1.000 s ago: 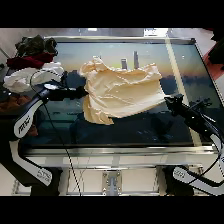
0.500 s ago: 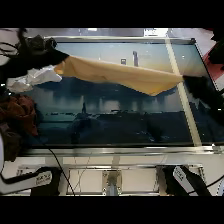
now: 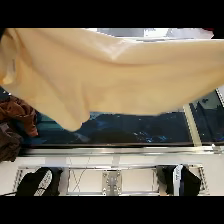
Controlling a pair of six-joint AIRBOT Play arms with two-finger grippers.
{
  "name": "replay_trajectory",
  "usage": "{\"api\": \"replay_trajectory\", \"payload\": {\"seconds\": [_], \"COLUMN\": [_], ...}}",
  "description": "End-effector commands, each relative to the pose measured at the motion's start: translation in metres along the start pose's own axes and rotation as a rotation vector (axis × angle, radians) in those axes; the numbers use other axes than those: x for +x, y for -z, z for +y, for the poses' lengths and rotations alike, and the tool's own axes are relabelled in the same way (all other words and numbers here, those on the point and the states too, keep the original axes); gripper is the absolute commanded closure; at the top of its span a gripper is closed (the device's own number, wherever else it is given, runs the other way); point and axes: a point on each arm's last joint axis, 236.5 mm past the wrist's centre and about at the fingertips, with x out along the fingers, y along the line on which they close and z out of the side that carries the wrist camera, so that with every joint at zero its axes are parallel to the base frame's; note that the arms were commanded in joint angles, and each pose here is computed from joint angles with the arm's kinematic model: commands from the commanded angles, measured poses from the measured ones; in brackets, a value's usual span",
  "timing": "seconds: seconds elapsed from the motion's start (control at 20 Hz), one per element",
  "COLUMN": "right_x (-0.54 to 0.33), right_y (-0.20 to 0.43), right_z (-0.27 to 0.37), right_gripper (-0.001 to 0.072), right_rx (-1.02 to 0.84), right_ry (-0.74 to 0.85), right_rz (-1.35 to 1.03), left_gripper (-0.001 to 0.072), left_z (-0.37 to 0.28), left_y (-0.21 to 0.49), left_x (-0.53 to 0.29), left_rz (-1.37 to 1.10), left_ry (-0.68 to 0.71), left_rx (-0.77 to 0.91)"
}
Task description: Fold the shirts.
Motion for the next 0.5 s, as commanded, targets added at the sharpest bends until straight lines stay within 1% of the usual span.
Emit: {"api": "replay_trajectory", "payload": {"seconds": [0.0, 0.1, 0.15, 0.25, 0.35, 0.45], "right_x": [-0.009, 0.020, 0.036, 0.071, 0.110, 0.152], "right_y": [-0.027, 0.003, 0.020, 0.066, 0.135, 0.217], "right_z": [-0.001, -0.016, -0.025, -0.049, -0.062, -0.066], "right_gripper": [0.0689, 0.0688, 0.0688, 0.0688, 0.0688, 0.0688], "right_rx": [-0.056, 0.057, 0.125, 0.241, 0.340, 0.369], "right_ry": [0.060, -0.021, -0.063, -0.115, -0.149, -0.125], "right_rz": [-0.043, 0.070, 0.112, 0.210, 0.345, 0.483], "left_gripper": [0.0693, 0.0692, 0.0692, 0.0692, 0.0692, 0.0692], "left_z": [0.013, 0.050, 0.065, 0.090, 0.116, 0.142], "left_y": [0.014, 0.078, 0.121, 0.202, 0.279, 0.349], "left_x": [-0.009, 0.008, 0.017, 0.035, 0.054, 0.074], "left_rz": [0.076, 0.308, 0.453, 0.667, 0.798, 0.872], "left_ry": [-0.091, -0.153, -0.155, -0.136, -0.157, -0.194], "left_rx": [-0.040, -0.155, -0.222, -0.356, -0.475, -0.545]}}
